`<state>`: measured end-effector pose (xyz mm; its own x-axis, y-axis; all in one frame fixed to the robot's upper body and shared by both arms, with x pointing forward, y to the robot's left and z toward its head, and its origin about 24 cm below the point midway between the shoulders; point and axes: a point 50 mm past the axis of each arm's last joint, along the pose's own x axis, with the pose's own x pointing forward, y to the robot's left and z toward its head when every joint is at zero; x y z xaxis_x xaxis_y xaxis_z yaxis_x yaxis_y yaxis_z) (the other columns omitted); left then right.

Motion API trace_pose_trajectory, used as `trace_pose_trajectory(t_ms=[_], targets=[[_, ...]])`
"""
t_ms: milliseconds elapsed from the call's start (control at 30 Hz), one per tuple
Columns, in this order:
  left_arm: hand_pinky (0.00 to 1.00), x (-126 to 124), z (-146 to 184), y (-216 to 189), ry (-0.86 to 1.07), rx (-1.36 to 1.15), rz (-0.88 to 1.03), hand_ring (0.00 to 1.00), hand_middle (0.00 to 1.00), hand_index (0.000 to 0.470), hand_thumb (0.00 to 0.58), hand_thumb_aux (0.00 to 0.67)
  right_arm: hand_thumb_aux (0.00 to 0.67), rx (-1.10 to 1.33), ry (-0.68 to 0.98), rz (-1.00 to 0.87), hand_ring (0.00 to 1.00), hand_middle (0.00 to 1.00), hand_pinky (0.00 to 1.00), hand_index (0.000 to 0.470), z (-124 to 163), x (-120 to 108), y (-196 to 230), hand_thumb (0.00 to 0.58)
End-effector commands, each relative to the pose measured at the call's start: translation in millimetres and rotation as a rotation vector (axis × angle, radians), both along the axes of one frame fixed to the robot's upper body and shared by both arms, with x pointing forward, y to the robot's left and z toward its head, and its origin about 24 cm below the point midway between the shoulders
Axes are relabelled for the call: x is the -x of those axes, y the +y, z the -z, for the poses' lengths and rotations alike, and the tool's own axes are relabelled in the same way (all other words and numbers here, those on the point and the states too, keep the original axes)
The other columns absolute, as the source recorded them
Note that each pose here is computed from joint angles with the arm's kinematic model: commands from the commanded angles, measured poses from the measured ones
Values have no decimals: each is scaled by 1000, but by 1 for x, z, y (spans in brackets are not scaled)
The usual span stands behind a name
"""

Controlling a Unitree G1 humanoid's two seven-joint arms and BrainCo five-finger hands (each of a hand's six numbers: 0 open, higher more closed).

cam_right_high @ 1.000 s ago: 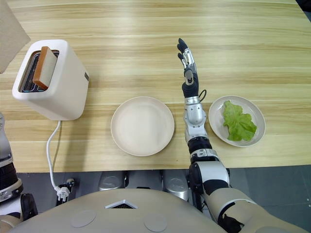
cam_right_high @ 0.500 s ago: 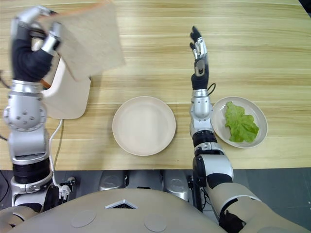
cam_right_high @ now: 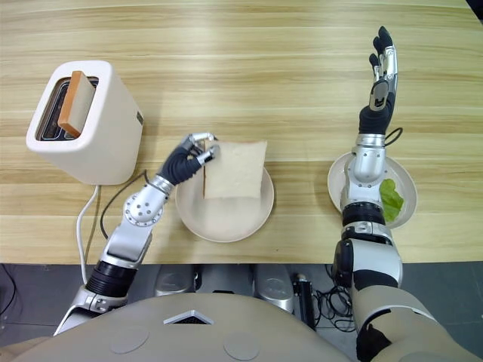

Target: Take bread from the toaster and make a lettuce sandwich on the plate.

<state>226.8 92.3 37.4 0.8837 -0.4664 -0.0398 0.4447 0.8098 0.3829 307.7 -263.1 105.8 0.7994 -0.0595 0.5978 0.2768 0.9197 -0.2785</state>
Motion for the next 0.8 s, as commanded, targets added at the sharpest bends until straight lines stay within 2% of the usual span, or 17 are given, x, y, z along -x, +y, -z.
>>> trace_pose_trajectory(t_ms=[33, 267, 467, 500, 567, 600, 633, 800], targets=[[1000, 9, 14, 1, 53, -61, 13, 1000, 1000, 460, 580, 670, 0, 35, 47, 19, 0, 0, 0, 0, 8, 5, -6, 0], [1000, 17, 28, 5, 120, -131, 28, 1000, 1000, 460, 580, 670, 0, 57, 61, 26, 0, 0, 0, 0, 11, 8, -8, 0], [1000, 10, 24, 12, 79, -183, -13, 1000, 1000, 460, 580, 670, 0, 65, 70, 24, 0, 0, 0, 0, 14, 9, -6, 0], [1000, 8, 23, 14, 58, -208, -28, 1000, 1000, 0, 0, 0, 0, 66, 71, 23, 0, 0, 0, 0, 14, 9, -6, 0], [1000, 5, 21, 17, 17, -245, -59, 1000, 1000, 0, 0, 0, 0, 67, 73, 24, 0, 0, 0, 0, 15, 9, -6, 0], [886, 4, 20, 18, 5, -252, -69, 886, 886, 0, 0, 0, 0, 67, 74, 24, 0, 0, 0, 0, 15, 9, -6, 0], [0, 2, 18, 20, -19, -273, -92, 0, 0, 0, 0, 0, 0, 68, 74, 23, 0, 0, 0, 0, 15, 9, -6, 0], [0, -6, -1, 32, -163, -358, -191, 0, 0, 0, 0, 0, 0, 72, 72, 27, 0, 0, 0, 0, 14, 11, -8, 0]])
